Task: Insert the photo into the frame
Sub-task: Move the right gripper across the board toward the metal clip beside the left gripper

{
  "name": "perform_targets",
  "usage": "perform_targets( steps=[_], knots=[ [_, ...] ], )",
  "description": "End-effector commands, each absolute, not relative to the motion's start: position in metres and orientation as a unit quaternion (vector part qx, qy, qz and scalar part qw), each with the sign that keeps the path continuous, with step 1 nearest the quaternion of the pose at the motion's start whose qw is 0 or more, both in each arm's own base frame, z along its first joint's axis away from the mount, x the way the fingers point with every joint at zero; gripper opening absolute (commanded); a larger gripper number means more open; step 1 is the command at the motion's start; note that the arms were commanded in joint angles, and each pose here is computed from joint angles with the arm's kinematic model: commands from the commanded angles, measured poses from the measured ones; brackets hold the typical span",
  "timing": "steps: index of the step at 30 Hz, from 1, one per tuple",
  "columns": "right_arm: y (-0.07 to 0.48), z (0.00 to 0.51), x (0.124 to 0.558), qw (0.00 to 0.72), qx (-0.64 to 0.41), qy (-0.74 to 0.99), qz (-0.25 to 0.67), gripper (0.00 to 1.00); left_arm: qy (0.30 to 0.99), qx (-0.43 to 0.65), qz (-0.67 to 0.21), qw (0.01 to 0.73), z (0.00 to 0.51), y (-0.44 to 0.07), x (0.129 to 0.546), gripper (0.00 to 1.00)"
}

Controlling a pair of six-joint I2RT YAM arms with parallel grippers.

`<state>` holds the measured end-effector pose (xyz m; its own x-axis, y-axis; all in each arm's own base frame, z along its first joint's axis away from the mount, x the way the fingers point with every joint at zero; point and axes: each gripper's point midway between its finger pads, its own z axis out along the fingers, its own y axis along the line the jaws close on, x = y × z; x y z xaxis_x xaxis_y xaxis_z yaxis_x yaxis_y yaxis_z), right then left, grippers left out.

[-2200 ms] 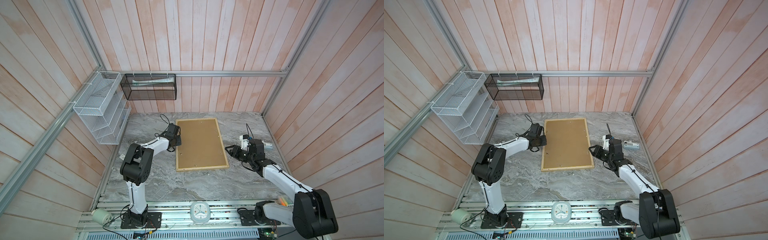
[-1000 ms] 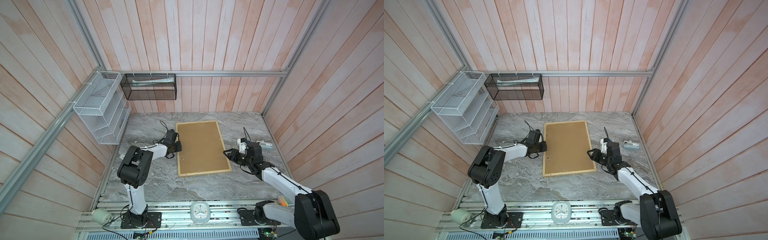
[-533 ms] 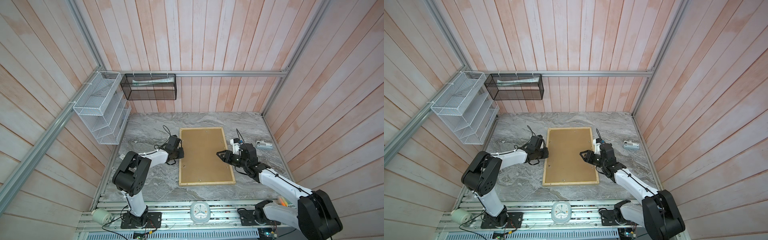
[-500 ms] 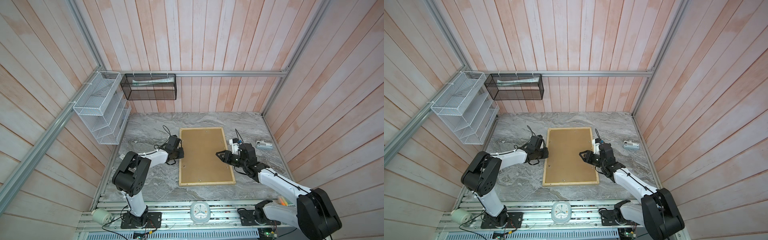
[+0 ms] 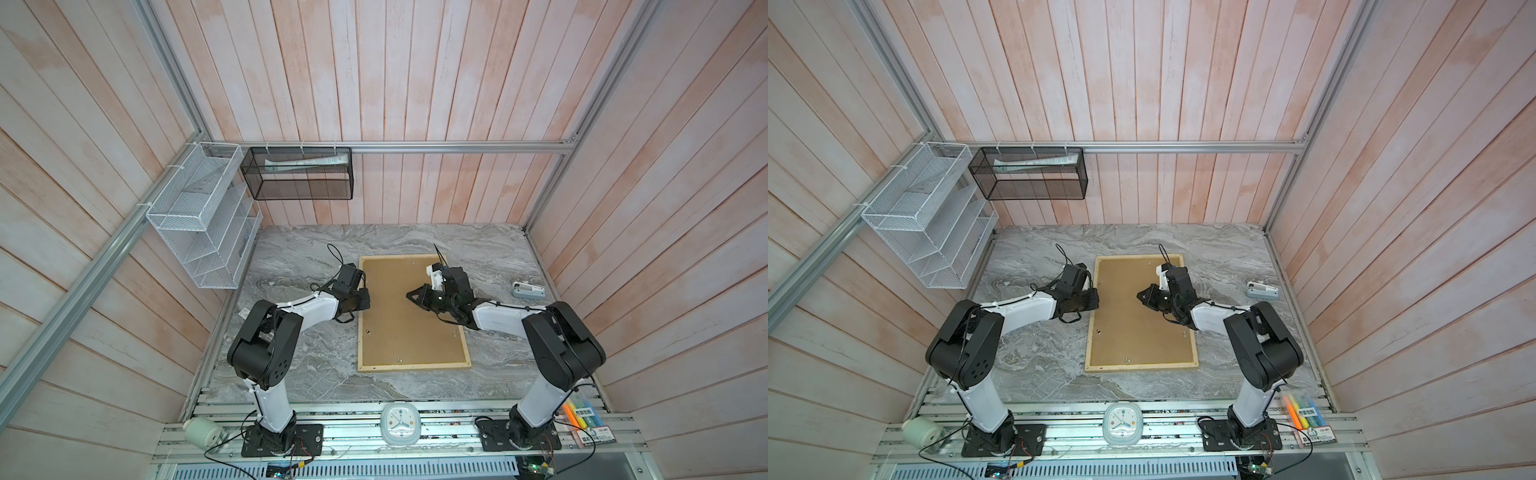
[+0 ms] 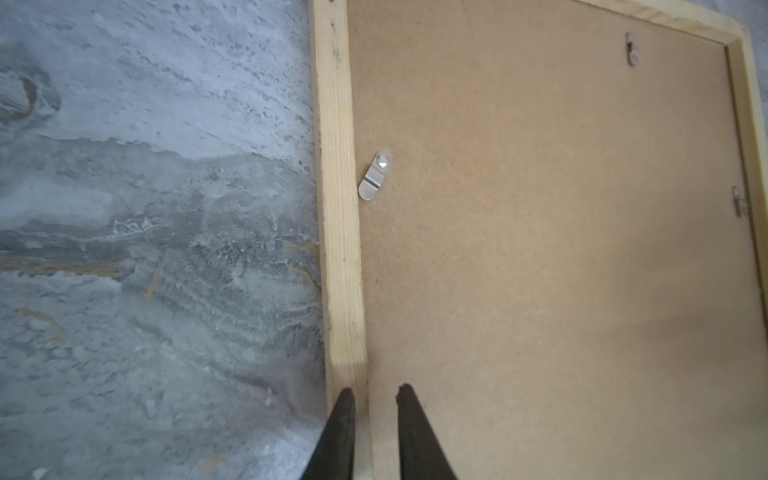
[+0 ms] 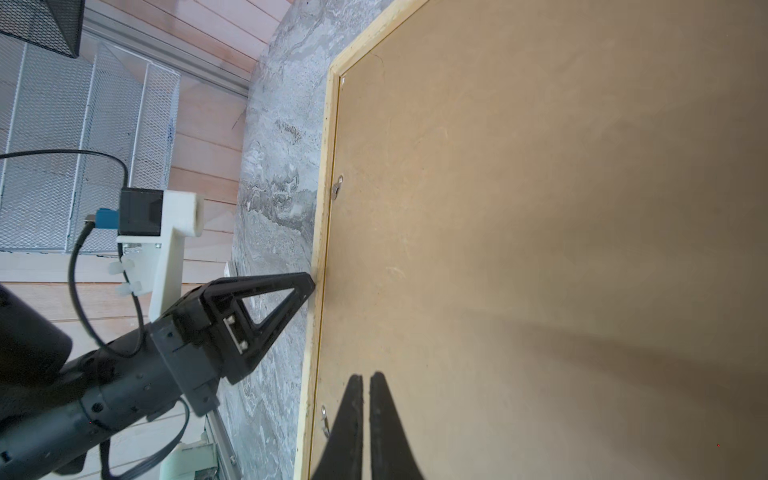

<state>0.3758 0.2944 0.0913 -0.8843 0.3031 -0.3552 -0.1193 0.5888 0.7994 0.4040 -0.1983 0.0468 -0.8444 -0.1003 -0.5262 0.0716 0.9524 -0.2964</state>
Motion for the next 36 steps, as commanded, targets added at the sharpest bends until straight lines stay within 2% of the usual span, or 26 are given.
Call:
perform_targets(
  steps=[1,11,20,29,36],
  knots=[
    [0.324,0.095,0.393,0.232,0.077,0.842,0.481,0.05,0.951,-0.015,-0.134,0.279,0.037,-0.191,0.411,0.20],
    [0.390,0.074,0.421,0.222,0.081,0.851,0.469,0.03,0.952,-0.031,-0.116,0.280,0.027,-0.177,0.410,0.20],
    [0.411,0.050,0.439,0.218,0.094,0.865,0.441,0.02,0.951,-0.025,-0.141,0.273,0.023,-0.184,0.404,0.31],
    [0.422,0.030,0.441,0.202,0.094,0.876,0.427,0.01,0.953,-0.024,-0.144,0.266,0.017,-0.186,0.402,0.30],
    [0.422,0.019,0.444,0.198,0.108,0.885,0.408,0.00,0.957,-0.021,-0.139,0.255,0.011,-0.186,0.398,0.20]
  ],
)
